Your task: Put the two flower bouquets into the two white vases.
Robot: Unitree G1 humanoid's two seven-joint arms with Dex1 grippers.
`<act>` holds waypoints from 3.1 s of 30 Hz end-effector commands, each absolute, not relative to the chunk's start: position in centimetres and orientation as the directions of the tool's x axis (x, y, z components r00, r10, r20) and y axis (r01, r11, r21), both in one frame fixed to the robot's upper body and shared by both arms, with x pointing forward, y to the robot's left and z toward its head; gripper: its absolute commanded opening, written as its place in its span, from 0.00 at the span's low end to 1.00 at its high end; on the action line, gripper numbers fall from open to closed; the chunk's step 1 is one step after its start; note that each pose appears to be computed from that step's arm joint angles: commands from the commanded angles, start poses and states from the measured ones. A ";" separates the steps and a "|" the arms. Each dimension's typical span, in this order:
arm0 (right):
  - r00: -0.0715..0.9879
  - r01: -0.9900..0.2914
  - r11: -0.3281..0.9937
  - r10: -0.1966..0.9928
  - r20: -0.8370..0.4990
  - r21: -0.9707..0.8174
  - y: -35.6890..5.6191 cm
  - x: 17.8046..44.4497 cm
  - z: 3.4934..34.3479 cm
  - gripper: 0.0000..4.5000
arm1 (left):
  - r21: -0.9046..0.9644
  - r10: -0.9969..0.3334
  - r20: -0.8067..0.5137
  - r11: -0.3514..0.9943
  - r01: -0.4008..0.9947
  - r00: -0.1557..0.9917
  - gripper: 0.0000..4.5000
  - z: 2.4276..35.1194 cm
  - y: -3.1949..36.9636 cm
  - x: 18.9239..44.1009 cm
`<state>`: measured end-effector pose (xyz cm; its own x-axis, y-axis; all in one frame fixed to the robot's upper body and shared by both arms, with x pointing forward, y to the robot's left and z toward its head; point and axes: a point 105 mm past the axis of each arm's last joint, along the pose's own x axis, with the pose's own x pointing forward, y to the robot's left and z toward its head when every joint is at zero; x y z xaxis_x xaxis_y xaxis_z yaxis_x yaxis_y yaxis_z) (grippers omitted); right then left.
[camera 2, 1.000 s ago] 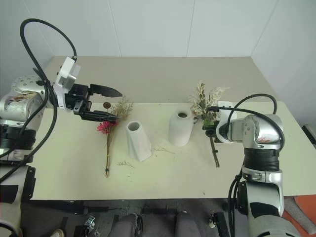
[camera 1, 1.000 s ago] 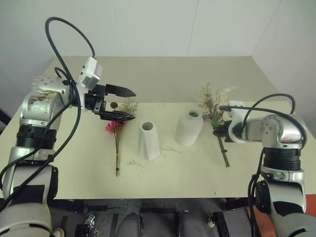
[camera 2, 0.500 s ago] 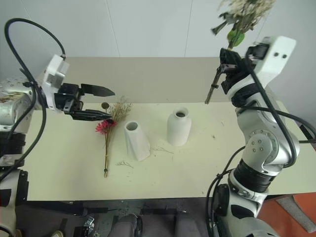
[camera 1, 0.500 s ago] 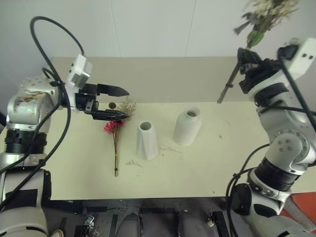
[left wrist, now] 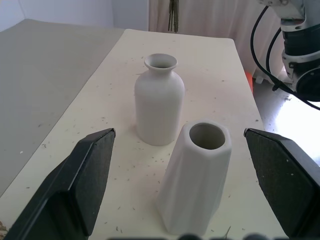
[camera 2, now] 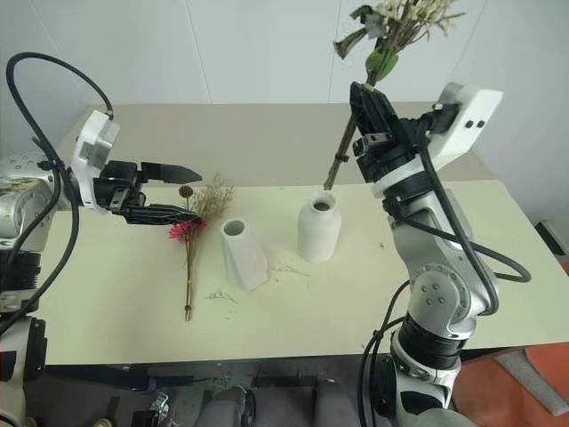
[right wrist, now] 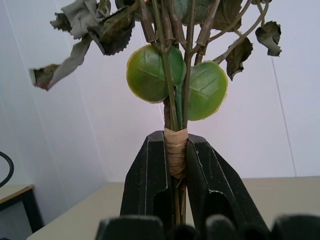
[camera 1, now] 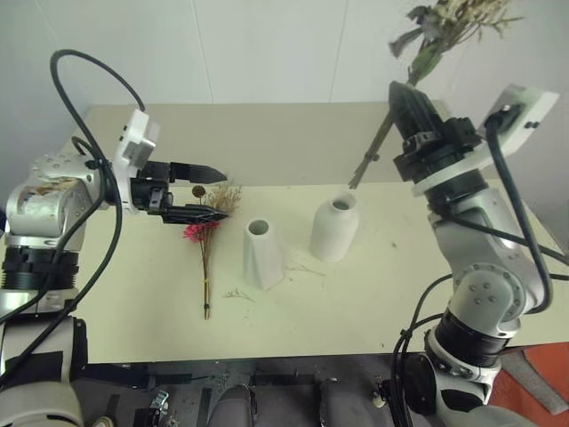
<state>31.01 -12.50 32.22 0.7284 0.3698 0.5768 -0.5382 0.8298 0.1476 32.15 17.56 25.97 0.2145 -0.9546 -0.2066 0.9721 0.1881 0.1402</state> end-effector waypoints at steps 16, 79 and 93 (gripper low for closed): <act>0.731 -0.534 0.836 0.382 0.566 0.125 -12.2 33.3 28.0 0.05 | 0.178 -0.944 -0.177 0.249 0.952 0.280 1.00 26.9 19.0 31.7; 0.738 -0.544 0.743 0.645 0.199 -0.389 -14.4 27.7 23.4 0.99 | 0.123 -0.911 -0.055 0.400 0.908 0.409 1.00 26.6 20.2 31.3; 0.581 -0.802 0.476 0.762 -0.284 -0.361 -18.9 20.0 21.8 0.99 | -0.077 -0.326 -0.260 0.945 0.317 0.909 1.00 21.3 23.2 31.5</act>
